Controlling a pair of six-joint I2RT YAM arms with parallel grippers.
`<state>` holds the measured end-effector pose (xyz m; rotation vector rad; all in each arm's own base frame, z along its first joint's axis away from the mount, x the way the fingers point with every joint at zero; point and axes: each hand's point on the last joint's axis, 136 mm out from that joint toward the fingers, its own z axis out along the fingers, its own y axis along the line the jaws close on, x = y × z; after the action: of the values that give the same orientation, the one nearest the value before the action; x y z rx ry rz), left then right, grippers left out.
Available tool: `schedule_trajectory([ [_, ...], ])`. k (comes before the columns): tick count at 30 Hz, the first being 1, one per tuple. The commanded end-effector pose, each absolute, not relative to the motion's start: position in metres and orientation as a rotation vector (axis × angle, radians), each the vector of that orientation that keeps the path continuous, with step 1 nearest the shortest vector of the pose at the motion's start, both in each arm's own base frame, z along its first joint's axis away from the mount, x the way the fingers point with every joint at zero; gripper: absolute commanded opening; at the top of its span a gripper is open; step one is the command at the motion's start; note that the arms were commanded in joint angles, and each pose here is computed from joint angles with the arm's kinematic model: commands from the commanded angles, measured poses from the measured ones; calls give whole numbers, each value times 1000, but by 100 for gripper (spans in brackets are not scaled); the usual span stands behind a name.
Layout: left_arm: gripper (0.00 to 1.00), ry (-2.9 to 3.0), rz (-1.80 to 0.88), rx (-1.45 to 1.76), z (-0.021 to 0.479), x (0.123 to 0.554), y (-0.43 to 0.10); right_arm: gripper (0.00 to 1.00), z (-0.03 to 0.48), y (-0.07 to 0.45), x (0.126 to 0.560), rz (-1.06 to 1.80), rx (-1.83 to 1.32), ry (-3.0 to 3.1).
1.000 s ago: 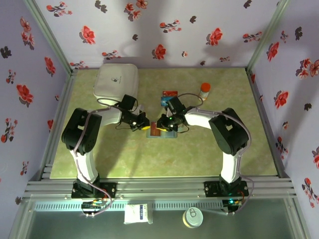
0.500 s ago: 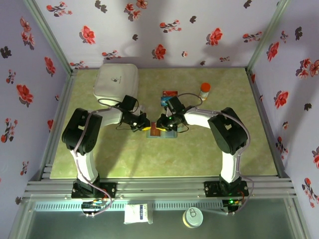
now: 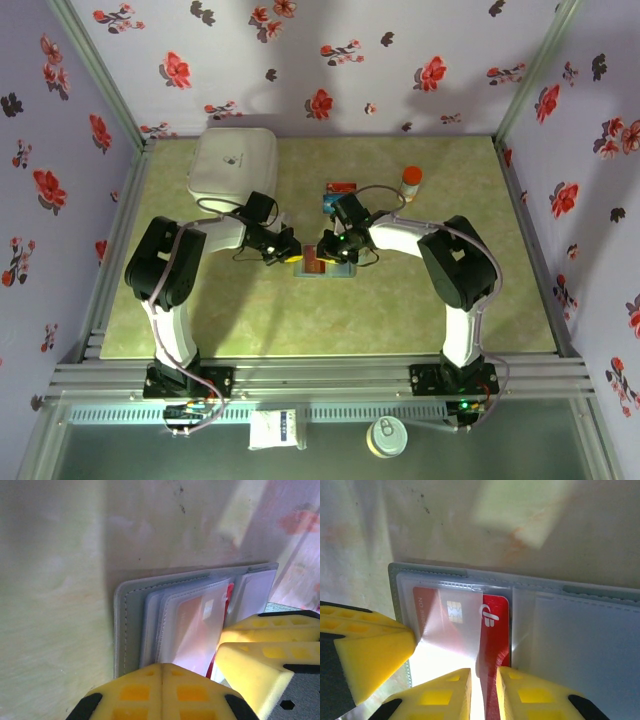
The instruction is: Take the credit cards out of the card holder
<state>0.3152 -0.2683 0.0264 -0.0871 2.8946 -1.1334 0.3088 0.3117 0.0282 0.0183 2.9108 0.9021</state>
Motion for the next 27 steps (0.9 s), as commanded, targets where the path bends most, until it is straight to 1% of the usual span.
schedule_trajectory([
  [1,0,2969,-1056,-84,8,302,-259,23,27,301,307,797,4,2934],
  [12,0,2908,-1082,-63,34,312,-265,23,46,303,308,840,-3,2889],
  [18,0,2897,-1094,-23,46,311,-274,23,47,301,308,836,3,2881],
  [24,0,2911,-1093,1,43,307,-285,24,46,298,311,867,35,2869],
  [27,0,2930,-1051,-8,38,305,-281,24,44,298,310,883,46,2871],
])
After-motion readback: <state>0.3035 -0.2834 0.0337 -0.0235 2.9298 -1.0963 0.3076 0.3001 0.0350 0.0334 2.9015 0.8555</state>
